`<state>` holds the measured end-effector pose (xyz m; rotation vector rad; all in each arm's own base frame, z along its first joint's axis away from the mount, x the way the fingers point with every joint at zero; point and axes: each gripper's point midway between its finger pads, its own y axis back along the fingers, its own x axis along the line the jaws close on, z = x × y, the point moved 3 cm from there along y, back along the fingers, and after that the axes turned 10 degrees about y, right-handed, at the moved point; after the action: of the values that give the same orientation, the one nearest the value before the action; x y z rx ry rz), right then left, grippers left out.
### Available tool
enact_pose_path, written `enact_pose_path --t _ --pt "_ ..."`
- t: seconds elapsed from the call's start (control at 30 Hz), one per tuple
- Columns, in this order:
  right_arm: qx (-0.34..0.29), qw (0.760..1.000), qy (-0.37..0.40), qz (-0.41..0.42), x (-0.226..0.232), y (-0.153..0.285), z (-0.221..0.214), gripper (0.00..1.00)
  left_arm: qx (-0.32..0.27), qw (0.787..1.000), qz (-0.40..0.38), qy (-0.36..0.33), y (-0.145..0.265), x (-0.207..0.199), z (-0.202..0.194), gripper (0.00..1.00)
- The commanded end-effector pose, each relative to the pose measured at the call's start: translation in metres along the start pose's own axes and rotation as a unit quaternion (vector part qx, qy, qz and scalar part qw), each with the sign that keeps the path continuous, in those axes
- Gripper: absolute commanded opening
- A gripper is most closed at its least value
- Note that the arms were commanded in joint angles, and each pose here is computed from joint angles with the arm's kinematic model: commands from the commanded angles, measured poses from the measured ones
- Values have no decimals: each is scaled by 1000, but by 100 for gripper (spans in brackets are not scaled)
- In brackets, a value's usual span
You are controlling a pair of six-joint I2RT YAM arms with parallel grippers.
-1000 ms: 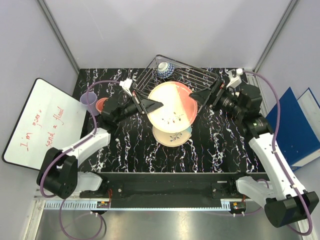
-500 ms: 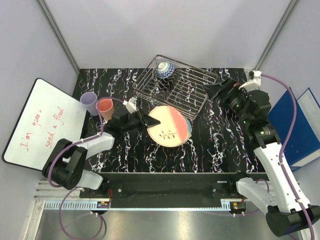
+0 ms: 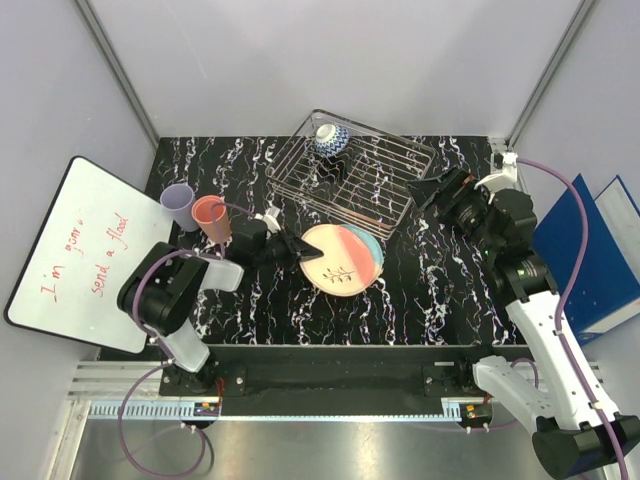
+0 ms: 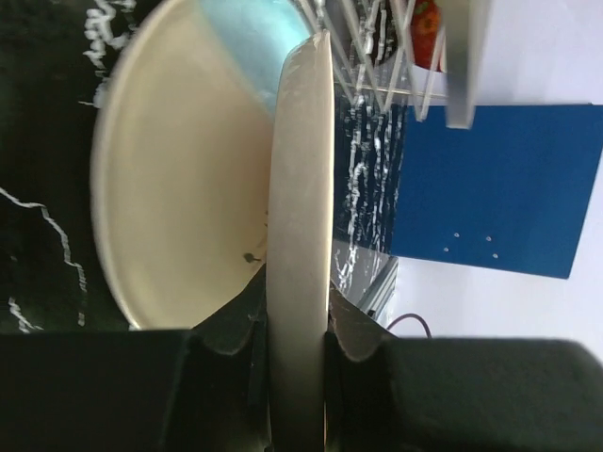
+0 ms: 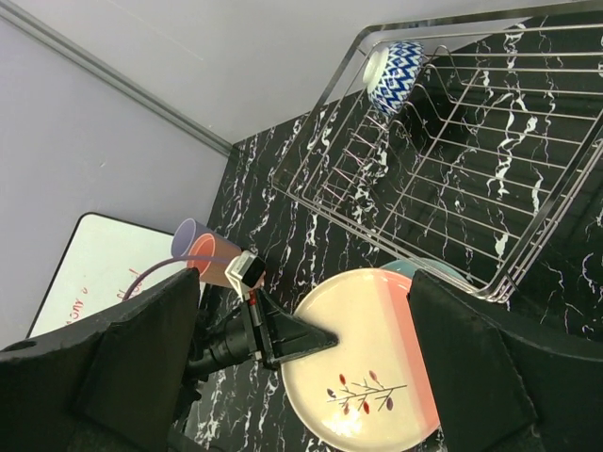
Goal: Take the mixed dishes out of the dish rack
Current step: Place the plate at the center of the board.
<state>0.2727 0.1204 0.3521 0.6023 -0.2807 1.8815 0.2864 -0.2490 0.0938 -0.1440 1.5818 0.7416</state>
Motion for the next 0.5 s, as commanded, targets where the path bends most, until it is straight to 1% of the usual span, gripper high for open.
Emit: enact_pose_path --t 0.0,0.27,0.47 --pt "-18 1000 6 0 0 2 4 100 -11 992 -117 -43 -7 -61 15 0" --pt "-14 1000 5 -2 -3 2 -1 100 2 995 -94 -38 -22 -58 20 0" --pt "-5 1000 2 -2 -6 1 -8 100 25 998 -52 -23 -33 -39 19 0"
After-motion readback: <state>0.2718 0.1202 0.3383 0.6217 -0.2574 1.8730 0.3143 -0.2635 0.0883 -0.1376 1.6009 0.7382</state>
